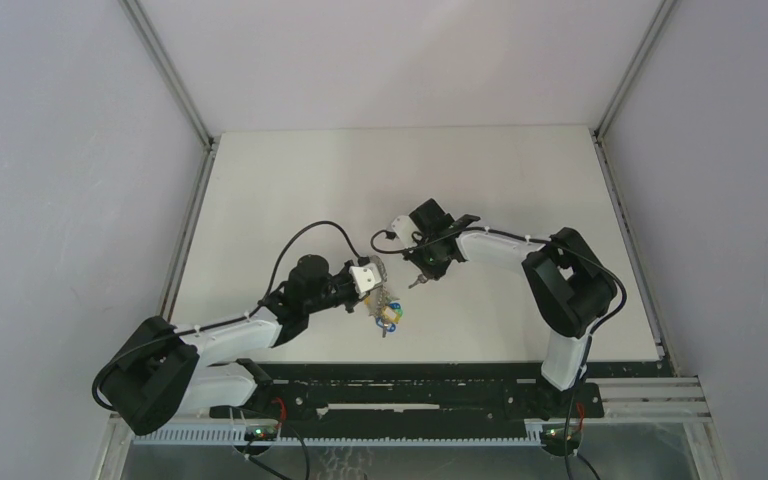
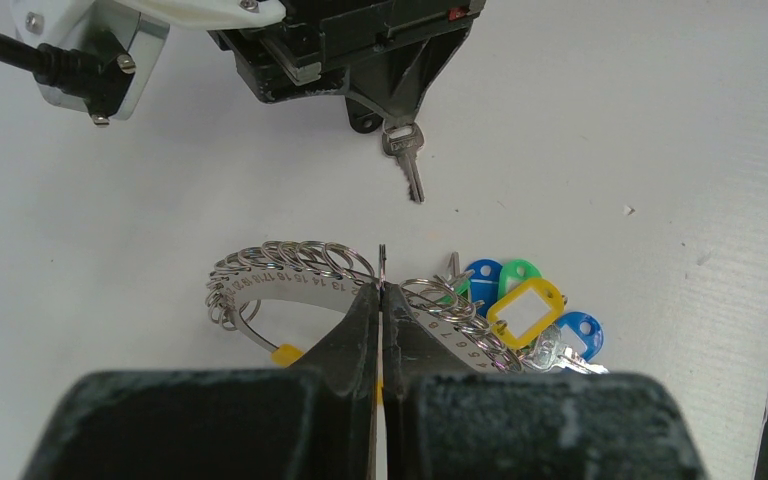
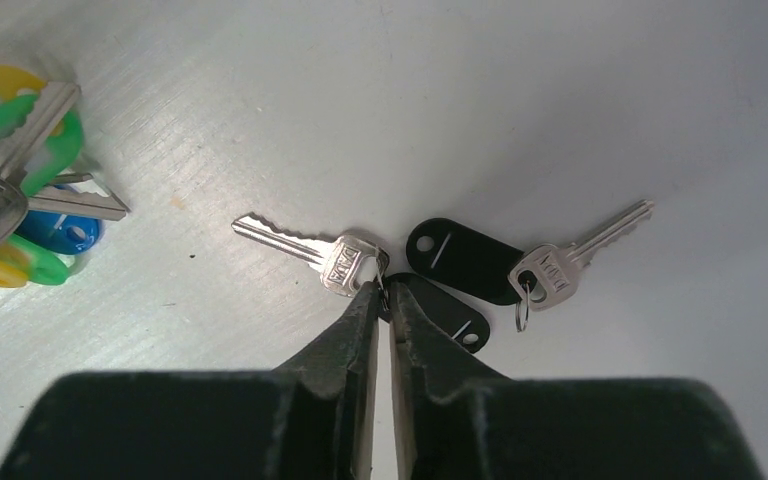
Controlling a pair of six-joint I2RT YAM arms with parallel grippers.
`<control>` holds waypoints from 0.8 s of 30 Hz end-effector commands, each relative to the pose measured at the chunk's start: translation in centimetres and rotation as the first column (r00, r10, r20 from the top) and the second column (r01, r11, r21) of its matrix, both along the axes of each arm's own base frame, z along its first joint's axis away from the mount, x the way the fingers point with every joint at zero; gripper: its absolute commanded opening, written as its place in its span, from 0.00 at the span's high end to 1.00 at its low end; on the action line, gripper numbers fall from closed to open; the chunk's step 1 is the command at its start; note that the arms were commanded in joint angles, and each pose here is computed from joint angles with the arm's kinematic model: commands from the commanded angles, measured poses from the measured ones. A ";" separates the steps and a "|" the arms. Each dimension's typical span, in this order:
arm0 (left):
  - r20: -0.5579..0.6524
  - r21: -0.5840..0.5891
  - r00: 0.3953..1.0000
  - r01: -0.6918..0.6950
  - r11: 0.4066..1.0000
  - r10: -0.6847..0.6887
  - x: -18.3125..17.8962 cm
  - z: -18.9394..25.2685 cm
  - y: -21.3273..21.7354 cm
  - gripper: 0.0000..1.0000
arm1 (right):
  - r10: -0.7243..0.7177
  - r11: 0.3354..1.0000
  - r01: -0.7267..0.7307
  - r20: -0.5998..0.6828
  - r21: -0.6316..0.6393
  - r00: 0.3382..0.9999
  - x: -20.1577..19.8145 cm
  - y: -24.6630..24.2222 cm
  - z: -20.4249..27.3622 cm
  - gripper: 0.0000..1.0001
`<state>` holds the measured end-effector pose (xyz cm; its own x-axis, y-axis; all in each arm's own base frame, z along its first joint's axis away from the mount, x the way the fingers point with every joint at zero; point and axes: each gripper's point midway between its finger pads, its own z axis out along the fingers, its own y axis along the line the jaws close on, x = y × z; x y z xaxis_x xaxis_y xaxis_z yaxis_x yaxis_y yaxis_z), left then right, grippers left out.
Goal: Put the keys on the keyring
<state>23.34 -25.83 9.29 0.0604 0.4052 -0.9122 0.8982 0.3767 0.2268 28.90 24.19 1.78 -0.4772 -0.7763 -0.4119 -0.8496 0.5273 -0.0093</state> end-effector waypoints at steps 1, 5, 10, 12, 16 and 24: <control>0.086 -0.080 0.996 0.005 0.997 0.002 1.2 4.1 -1.2 1.00 | 0.013 1.000 -0.013 0.038 0.018 0.999 1.0 1.0 1.0 0.94; 0.086 -0.079 0.996 0.004 0.997 0.003 1.2 4.1 -1.2 1.00 | -0.006 1.000 0.005 0.037 0.023 0.999 0.7 0.7 1.8 1.00; 0.094 -0.087 0.996 0.001 0.996 0.007 1.2 4.3 -1.1 1.00 | -0.034 0.996 0.028 0.075 0.085 0.997 -0.3 0.9 4.3 1.00; 0.101 -0.097 0.995 0.004 0.995 0.006 1.1 4.6 -1.1 1.00 | -0.044 0.993 0.032 0.096 0.115 0.994 -0.9 0.8 5.2 1.00; 0.115 -0.117 0.993 0.012 0.993 0.002 0.8 5.3 -1.0 1.00 | -0.064 0.981 0.032 0.169 0.190 0.984 -1.6 0.6 7.4 1.00; 0.185 -0.171 0.983 0.052 0.984 -0.020 -0.4 7.9 -0.7 1.00 | -0.039 0.925 -0.097 0.345 0.367 0.938 -3.7 1.4 12.8 1.00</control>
